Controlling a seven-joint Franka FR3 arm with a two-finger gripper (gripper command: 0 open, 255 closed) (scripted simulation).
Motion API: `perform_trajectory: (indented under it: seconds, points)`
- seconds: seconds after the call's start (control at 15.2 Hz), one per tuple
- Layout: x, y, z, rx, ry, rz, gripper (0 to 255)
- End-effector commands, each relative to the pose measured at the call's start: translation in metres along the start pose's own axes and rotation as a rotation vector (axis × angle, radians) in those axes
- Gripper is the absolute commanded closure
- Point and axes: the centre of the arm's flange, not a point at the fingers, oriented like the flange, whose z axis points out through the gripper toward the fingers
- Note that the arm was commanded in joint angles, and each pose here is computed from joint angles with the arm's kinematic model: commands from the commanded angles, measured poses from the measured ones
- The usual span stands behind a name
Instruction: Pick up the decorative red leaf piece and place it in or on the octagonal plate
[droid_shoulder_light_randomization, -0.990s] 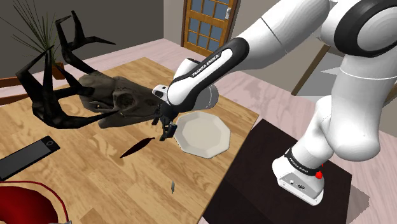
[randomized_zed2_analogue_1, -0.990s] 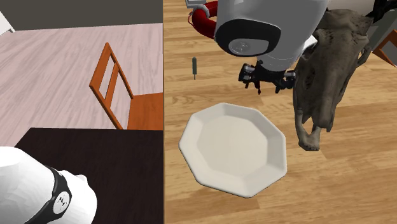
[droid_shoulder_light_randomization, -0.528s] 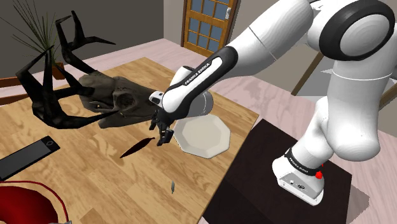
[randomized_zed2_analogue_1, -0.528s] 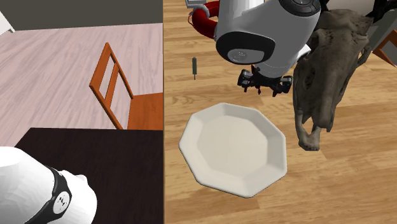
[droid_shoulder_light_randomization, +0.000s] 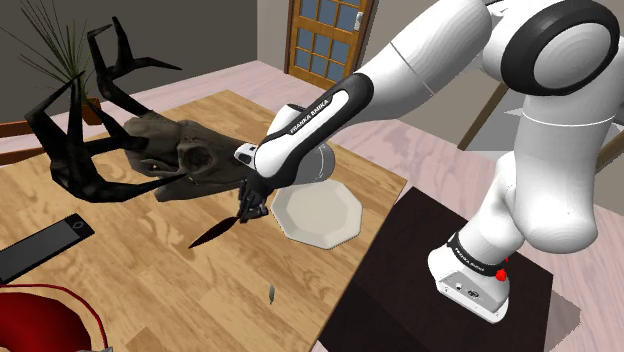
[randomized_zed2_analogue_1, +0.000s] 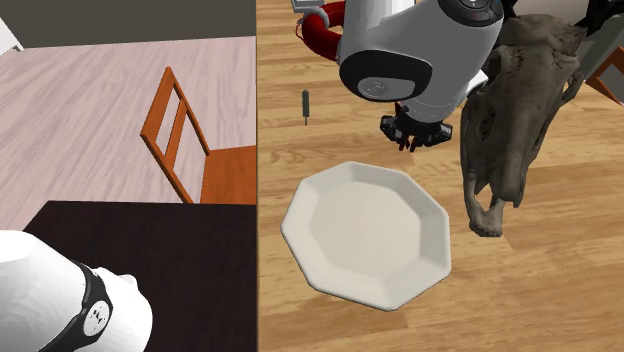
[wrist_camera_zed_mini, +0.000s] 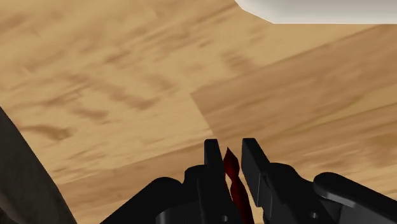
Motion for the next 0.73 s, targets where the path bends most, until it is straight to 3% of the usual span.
perform_trajectory:
  seconds: [0.0, 0.4, 0.66]
  points:
    - [0.0, 0.0, 0.0, 0.0, 0.0, 0.0, 255]
    - [0.0, 0.0, 0.0, 0.0, 0.0, 0.0, 255]
    - [0.009, 0.0, -0.019, 0.0, 0.0, 0.0, 255]
